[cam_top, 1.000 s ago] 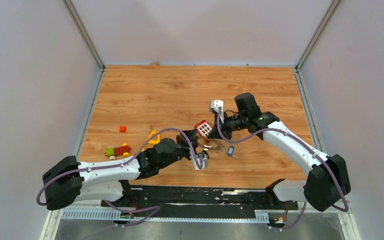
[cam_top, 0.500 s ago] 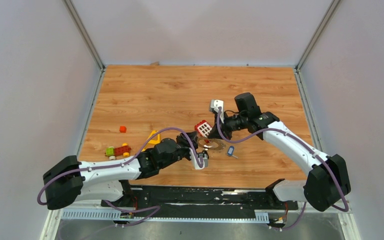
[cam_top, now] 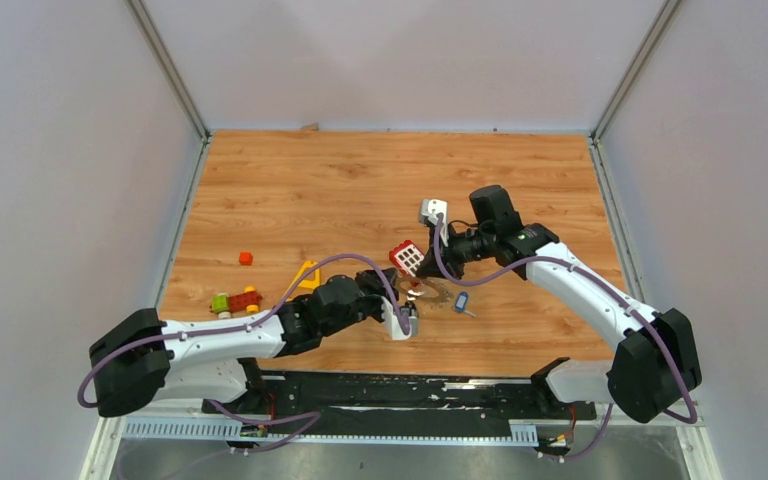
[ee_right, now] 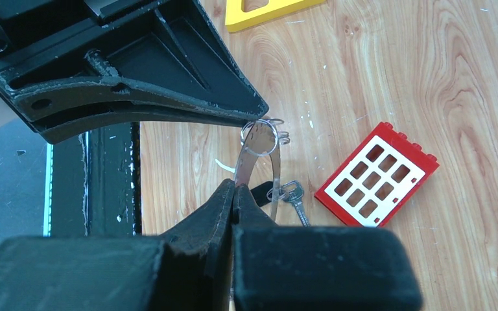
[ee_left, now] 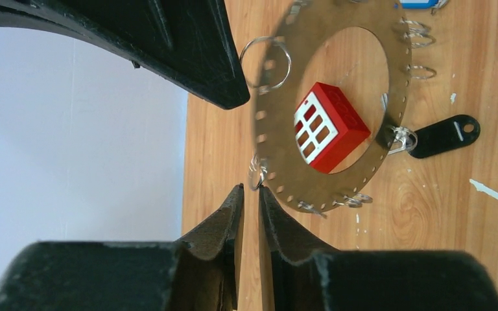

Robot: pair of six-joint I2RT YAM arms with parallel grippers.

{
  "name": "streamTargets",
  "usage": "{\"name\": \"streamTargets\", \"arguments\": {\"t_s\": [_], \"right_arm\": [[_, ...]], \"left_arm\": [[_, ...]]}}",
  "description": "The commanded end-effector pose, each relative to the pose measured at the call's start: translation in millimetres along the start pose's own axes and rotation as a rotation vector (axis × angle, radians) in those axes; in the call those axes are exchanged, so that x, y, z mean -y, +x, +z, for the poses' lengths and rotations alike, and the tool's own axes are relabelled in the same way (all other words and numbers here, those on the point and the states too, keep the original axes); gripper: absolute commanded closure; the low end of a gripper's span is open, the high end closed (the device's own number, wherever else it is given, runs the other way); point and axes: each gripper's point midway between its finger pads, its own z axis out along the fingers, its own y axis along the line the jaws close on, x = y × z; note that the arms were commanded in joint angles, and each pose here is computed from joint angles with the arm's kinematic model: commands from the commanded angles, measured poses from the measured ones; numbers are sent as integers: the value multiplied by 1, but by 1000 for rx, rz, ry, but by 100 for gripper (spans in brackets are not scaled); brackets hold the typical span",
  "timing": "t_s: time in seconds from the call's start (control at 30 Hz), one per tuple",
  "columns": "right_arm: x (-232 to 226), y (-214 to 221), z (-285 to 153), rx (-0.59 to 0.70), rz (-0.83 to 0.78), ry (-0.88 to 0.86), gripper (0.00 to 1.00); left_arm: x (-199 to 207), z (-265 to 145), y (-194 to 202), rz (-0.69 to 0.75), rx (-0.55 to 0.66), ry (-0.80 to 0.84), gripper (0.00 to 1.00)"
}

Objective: Put the keys on the keyring

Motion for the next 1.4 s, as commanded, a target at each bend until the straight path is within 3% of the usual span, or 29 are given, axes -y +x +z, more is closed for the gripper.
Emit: {"name": "streamTargets", "arguments": {"t_s": [0.0, 0.37, 0.47, 0.53, 0.7, 0.8, 0.9, 1.03, 1.2, 1.37], "right_arm": [[0, -22, -5, 46, -59, -9, 100], [0, -20, -5, 40, -59, -6, 100], [2, -17, -7, 28, -48, -2, 100], [5, -11, -9, 2, -40, 13, 99], [7, 17, -11, -89, -42, 36, 73], [15, 26, -12, -120, -48, 80, 56], [22, 30, -19, -145, -40, 118, 55], [26, 35, -36, -149, -25, 156, 57], [28, 49, -58, -165, -12, 231, 58], [28, 60, -47, -163, 17, 205, 58]], "left_arm": [[-16, 4, -18, -36, 51, -29, 81], [-11, 5, -19, -45, 53, 5, 87], [-2, 2, -16, -73, 44, 44, 82], [4, 0, -13, -108, 34, 72, 73], [9, -6, 4, -359, 45, 158, 51], [12, -2, 12, -550, 54, 237, 43], [29, 5, 12, -659, 61, 365, 40], [51, 17, 10, -662, 47, 544, 39], [60, 37, 10, -667, 51, 619, 39], [67, 37, 13, -676, 44, 635, 39]]}}
